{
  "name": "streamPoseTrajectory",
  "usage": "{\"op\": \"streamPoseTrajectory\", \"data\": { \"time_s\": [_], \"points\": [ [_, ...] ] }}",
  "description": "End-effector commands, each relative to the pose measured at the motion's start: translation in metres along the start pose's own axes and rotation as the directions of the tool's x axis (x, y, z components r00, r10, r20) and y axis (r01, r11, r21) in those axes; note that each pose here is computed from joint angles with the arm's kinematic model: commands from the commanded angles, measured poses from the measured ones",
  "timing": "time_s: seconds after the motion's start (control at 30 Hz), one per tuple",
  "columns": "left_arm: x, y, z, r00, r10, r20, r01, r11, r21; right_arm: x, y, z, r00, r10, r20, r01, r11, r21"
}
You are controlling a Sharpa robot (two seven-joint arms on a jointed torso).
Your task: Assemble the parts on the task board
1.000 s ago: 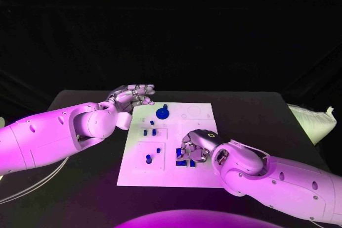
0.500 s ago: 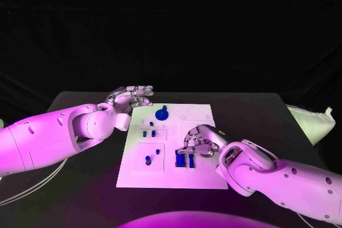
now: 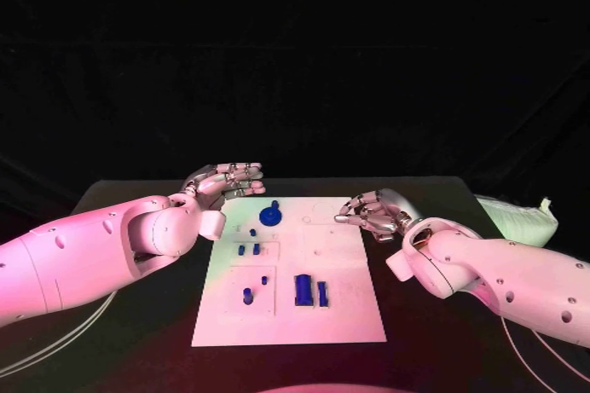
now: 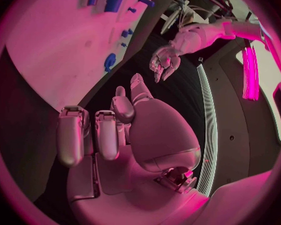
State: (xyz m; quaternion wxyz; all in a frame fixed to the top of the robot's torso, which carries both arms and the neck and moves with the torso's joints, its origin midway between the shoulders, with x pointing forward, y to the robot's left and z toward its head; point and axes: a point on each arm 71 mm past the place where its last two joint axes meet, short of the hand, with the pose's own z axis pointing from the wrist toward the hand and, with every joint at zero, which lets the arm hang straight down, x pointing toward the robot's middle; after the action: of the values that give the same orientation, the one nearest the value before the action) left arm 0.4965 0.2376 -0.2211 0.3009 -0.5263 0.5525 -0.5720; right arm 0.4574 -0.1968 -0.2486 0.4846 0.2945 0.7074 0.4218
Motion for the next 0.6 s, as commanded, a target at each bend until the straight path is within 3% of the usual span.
{"op": "streamPoseTrajectory", "data": {
  "time_s": [0.03, 0.13, 0.3, 0.43, 0.6],
  "points": [
    [-0.0058, -0.0029, 0.0046, 0.999, 0.004, 0.043, -0.008, 0.996, 0.094, -0.011, 0.002, 0.011, 0.941, 0.340, -0.001, -0.339, 0.939, -0.056],
    [-0.0132, -0.0016, 0.0098, 0.995, -0.003, 0.095, -0.008, 0.993, 0.116, -0.027, -0.004, 0.024, 0.912, 0.404, 0.076, -0.400, 0.914, -0.068],
    [-0.0181, 0.0030, 0.0150, 0.992, -0.013, 0.126, -0.002, 0.993, 0.119, -0.047, -0.013, 0.041, 0.874, 0.462, 0.150, -0.455, 0.887, -0.081],
    [-0.0196, 0.0056, 0.0185, 0.992, -0.018, 0.129, 0.003, 0.993, 0.118, -0.058, -0.016, 0.049, 0.861, 0.484, 0.156, -0.472, 0.875, -0.113],
    [-0.0231, 0.0058, 0.0205, 0.990, -0.017, 0.141, 0.000, 0.992, 0.125, -0.060, -0.013, 0.052, 0.860, 0.494, 0.131, -0.477, 0.868, -0.142]
  ]
}}
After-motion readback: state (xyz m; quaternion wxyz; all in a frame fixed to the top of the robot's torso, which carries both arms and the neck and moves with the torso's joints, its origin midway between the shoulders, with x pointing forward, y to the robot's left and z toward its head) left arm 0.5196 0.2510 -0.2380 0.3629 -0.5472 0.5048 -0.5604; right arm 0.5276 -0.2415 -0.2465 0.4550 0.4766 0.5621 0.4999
